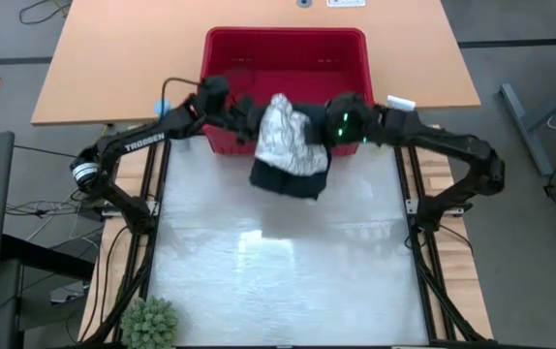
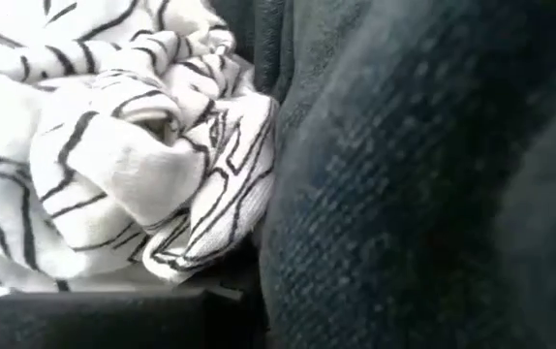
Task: Fold Laundry from Bin
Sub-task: Put the stack of folded clothes into the red laundry bin, then return to Home Position
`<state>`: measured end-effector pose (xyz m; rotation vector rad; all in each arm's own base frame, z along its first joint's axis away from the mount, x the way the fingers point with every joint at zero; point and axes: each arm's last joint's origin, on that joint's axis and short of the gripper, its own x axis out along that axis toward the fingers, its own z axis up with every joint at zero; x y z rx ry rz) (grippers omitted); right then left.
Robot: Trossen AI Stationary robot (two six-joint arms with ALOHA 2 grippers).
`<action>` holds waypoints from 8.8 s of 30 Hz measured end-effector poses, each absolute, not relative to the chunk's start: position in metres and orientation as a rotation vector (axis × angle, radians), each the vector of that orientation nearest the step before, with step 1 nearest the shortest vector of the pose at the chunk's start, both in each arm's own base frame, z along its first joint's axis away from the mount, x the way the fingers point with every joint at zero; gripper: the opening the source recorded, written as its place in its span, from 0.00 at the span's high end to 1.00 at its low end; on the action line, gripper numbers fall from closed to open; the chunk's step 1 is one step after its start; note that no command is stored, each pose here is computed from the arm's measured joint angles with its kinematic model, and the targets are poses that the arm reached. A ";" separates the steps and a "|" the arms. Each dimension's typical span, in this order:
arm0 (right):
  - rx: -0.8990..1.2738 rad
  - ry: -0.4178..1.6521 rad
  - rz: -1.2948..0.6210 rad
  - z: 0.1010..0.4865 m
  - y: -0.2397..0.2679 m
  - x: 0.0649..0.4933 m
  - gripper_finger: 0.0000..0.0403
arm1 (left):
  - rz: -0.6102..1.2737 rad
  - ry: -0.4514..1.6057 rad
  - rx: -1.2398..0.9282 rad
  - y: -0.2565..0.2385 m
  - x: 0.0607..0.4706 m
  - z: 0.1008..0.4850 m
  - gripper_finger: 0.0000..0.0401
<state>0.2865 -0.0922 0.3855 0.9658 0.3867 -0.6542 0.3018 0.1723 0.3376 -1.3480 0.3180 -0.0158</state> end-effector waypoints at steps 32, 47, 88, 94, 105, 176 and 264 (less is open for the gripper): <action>0.966 0.120 -0.593 0.373 -0.345 0.350 0.66 | 0.429 -0.144 -1.348 0.369 0.253 0.318 0.89; 1.011 0.442 -0.740 0.252 -0.409 0.338 0.66 | 0.602 0.053 -1.546 0.415 0.294 0.192 0.81; 0.891 0.414 -0.962 0.278 -0.452 0.270 0.12 | 1.023 -0.230 -1.381 0.445 0.267 0.205 0.47; 0.882 0.413 -0.957 0.280 -0.452 0.270 0.12 | 1.011 -0.276 -1.289 0.455 0.265 0.236 0.47; 0.677 0.278 -0.913 0.342 -0.442 0.252 0.12 | 0.942 -0.378 -1.238 0.462 0.267 0.286 0.47; 0.236 -0.132 -0.313 0.464 -0.026 0.036 0.12 | 0.424 -0.324 -0.005 -0.020 0.005 0.473 0.47; 0.321 -0.089 -0.173 0.171 -0.028 0.093 0.12 | 0.094 -0.054 -0.357 0.010 0.097 0.170 0.47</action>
